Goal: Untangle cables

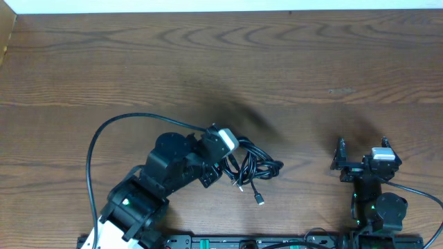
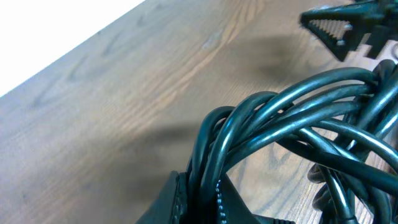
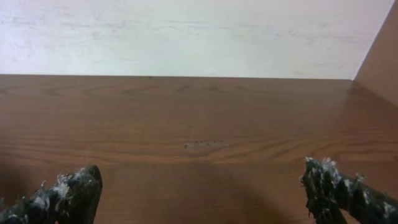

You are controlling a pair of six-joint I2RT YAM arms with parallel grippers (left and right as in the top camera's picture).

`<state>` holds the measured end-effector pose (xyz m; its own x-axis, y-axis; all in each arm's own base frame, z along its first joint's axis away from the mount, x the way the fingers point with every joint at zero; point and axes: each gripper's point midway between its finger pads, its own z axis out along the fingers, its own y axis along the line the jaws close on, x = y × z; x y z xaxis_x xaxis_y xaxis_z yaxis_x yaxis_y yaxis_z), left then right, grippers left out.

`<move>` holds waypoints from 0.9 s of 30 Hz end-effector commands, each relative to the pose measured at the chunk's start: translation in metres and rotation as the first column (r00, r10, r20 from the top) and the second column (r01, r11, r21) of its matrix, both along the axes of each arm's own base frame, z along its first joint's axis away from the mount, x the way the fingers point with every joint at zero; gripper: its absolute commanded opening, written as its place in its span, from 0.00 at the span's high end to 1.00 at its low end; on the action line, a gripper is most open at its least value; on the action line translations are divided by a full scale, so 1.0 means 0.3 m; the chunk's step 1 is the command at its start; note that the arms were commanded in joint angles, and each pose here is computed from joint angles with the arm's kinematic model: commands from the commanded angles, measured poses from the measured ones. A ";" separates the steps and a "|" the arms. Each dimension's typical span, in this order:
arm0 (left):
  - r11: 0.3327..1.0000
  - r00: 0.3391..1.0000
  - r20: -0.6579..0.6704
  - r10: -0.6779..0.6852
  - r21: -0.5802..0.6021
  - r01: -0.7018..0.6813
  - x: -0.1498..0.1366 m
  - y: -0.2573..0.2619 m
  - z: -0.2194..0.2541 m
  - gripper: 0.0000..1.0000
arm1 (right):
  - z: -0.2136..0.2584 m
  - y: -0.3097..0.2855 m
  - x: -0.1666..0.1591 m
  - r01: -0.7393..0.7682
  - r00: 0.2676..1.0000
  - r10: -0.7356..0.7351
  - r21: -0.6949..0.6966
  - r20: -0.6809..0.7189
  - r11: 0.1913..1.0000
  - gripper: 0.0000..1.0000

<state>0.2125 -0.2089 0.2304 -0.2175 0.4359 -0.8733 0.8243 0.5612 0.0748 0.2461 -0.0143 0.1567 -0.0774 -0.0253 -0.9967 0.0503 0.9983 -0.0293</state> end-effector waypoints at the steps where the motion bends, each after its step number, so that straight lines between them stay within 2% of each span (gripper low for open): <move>1: 0.994 0.987 0.123 -0.104 -0.020 0.107 -0.030 -0.026 0.098 0.93 | -0.006 0.002 0.000 -0.002 1.000 0.002 -0.010 -0.007 1.000 0.01; 5: 0.981 0.971 0.175 -0.165 -0.073 0.180 -0.057 -0.055 0.155 0.93 | -0.006 0.006 0.000 -0.008 1.000 0.008 -0.002 -0.007 1.000 0.01; 9: 0.958 0.945 0.240 -0.221 -0.128 0.257 -0.080 -0.088 0.223 0.93 | 0.041 0.031 0.003 -0.048 0.998 0.040 0.142 0.057 0.989 0.01; 16: 0.943 0.913 0.349 -0.211 -0.173 0.284 -0.069 -0.104 0.315 0.93 | 0.098 0.206 -0.027 -0.350 0.937 0.330 0.271 0.117 0.897 0.01; 20: 0.937 0.901 0.381 -0.208 -0.185 0.295 -0.069 -0.107 0.343 0.92 | 0.138 0.239 -0.050 -0.391 0.919 0.377 0.375 0.114 0.840 0.01; 27: 0.936 0.897 0.392 -0.205 -0.189 0.296 -0.068 -0.108 0.353 0.93 | 0.275 0.259 -0.087 -0.411 0.908 0.411 0.367 0.084 0.835 0.01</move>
<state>0.1975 -0.2422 0.3145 0.1650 0.2370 -0.9574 0.8884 0.3860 0.2486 0.2273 0.0535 0.2131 -0.1436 0.3178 -0.9372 -0.3075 0.8858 0.3474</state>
